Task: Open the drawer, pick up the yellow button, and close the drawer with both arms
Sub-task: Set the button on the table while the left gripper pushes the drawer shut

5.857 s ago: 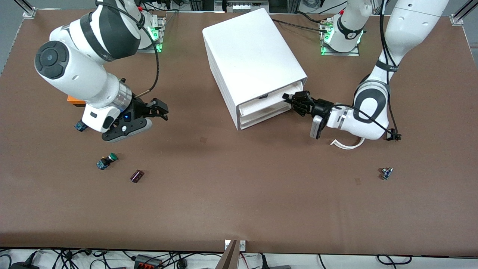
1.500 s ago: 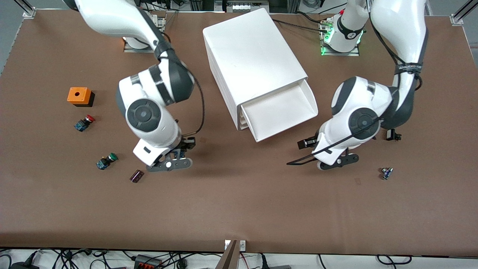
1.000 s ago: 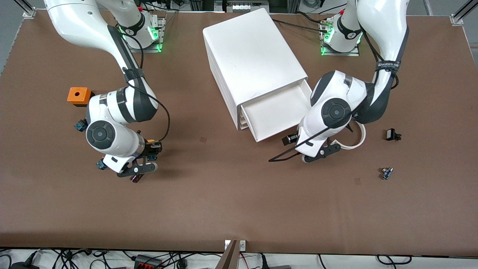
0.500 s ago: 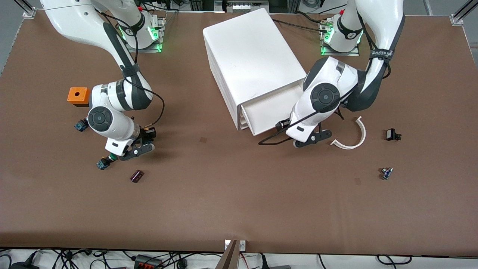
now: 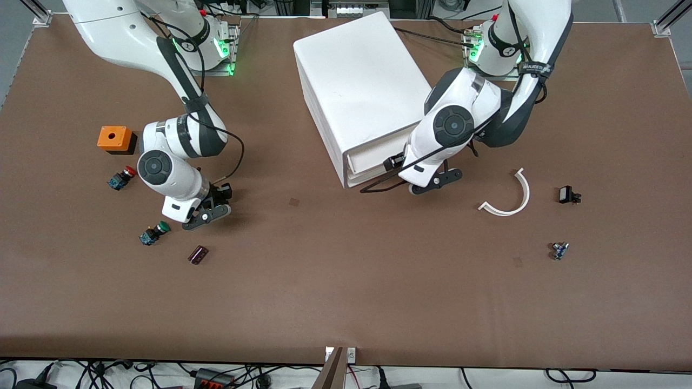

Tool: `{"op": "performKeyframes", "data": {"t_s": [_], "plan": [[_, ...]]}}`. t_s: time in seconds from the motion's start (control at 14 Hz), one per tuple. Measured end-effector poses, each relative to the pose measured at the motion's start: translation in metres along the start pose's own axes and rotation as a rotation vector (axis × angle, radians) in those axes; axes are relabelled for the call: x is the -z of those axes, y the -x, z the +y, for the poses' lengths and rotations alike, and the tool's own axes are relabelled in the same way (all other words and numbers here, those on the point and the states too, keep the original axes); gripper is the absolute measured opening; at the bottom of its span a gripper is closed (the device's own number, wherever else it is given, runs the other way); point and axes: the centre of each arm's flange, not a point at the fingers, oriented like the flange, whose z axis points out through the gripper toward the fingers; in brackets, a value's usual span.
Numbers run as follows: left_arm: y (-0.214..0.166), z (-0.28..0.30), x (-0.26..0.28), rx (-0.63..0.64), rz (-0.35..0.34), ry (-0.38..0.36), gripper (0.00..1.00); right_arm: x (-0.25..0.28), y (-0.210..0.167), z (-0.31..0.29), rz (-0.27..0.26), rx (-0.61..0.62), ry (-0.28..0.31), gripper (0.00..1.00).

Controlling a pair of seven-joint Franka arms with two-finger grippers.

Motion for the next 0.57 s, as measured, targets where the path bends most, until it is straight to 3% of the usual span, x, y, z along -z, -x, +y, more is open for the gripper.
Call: {"op": "performKeyframes", "data": {"t_s": [0.07,0.29,0.43,0.5,0.57], "plan": [[0.003,0.002,-0.001,-0.004,-0.002,-0.001,1.0,-0.003,-0.001,-0.001,0.004,-0.001,0.0,0.46],[0.01,0.005,-0.003,-0.01,-0.005,-0.003,1.0,0.021,-0.015,-0.003,0.01,-0.049,0.0,0.74],[0.019,0.009,-0.004,-0.025,-0.01,-0.004,1.0,0.071,-0.036,-0.003,-0.029,-0.085,-0.007,0.94],[0.024,0.012,-0.005,-0.03,-0.012,-0.005,1.0,0.105,-0.046,-0.002,-0.045,-0.094,-0.01,1.0],[0.027,0.013,-0.005,-0.029,-0.014,-0.005,1.0,0.135,-0.051,-0.002,-0.056,-0.108,-0.013,1.0]]}}
